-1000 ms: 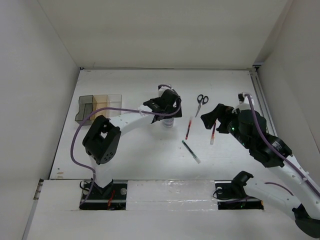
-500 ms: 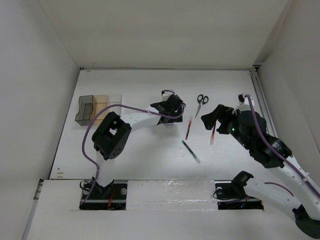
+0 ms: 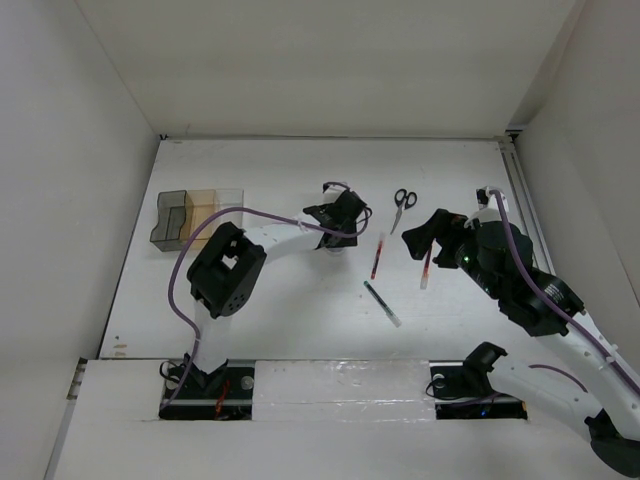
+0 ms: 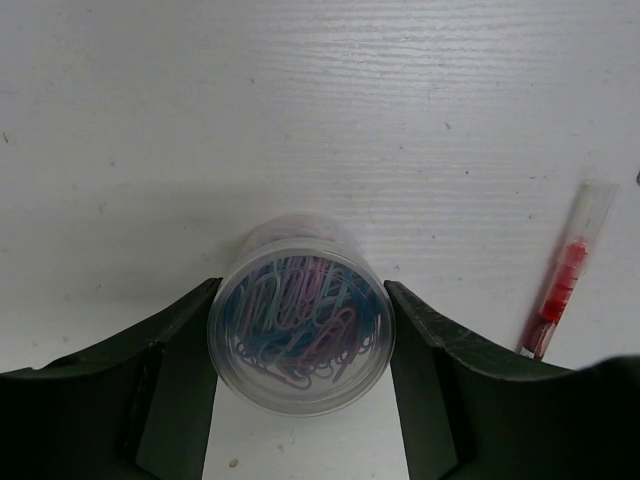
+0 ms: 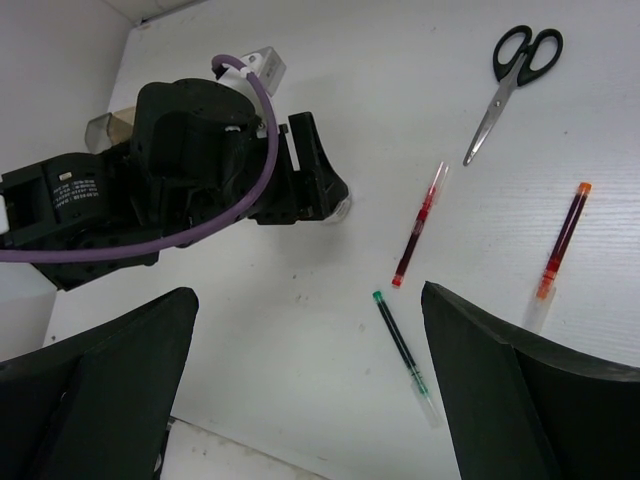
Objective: Sort the stationery into containers
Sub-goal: Pick up the stationery from the center of the board, then place the stationery at the center of the board.
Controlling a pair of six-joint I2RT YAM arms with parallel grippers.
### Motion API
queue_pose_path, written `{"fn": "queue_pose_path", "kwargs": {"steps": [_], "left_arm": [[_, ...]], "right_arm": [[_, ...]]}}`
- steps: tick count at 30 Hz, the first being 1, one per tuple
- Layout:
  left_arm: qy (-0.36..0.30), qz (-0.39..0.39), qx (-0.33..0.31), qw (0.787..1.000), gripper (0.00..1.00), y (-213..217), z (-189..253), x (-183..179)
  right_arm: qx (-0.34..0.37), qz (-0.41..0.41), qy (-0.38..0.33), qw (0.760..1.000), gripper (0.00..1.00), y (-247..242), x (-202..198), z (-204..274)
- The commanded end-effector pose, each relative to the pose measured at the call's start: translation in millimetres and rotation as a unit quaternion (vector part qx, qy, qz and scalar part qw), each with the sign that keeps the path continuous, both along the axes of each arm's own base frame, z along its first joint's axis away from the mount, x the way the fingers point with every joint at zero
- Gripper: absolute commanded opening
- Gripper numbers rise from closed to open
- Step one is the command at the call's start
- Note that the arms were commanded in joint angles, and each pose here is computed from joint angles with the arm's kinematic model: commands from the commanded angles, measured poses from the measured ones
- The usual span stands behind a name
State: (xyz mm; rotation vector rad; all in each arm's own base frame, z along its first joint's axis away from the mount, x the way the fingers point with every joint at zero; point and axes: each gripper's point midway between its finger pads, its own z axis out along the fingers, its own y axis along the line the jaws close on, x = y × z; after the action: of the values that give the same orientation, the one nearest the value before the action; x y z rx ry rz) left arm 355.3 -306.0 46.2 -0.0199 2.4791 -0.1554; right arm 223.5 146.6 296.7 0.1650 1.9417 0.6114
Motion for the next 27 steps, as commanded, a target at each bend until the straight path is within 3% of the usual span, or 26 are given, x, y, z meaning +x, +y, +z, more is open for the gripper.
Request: {"fn": "queue_pose_path", "kwargs": {"steps": [1,4,9,15,20,24,27], "left_arm": [[-0.017,0.013,-0.004,1.000,0.00,-1.7,23.5,8.2],[-0.044,0.024,-0.008,0.999,0.00,5.5,55.0,10.8],[-0.107,0.058,-0.046,0.992,0.00,43.9,147.4,33.4],[-0.158,0.218,-0.061,0.961,0.00,169.2,223.8,71.1],[-0.143,0.325,-0.063,0.933,0.00,284.9,228.6,86.2],[-0.141,0.355,-0.060,0.922,0.00,334.0,225.1,85.6],[-0.132,0.351,-0.045,0.926,0.00,336.3,216.0,88.1]], "right_arm": [[0.019,0.000,-0.029,0.999,1.00,2.8,3.3,17.0],[0.020,0.004,-0.028,0.999,1.00,4.2,2.5,16.9],[0.023,0.004,-0.032,0.999,1.00,3.0,1.1,19.2],[0.036,0.027,-0.036,0.998,1.00,13.2,0.4,19.6],[0.038,0.048,-0.037,0.997,1.00,24.5,3.0,20.0],[0.042,0.065,-0.033,0.996,1.00,32.5,2.9,10.0],[0.046,0.071,-0.036,0.996,1.00,35.6,3.2,10.0]]}}
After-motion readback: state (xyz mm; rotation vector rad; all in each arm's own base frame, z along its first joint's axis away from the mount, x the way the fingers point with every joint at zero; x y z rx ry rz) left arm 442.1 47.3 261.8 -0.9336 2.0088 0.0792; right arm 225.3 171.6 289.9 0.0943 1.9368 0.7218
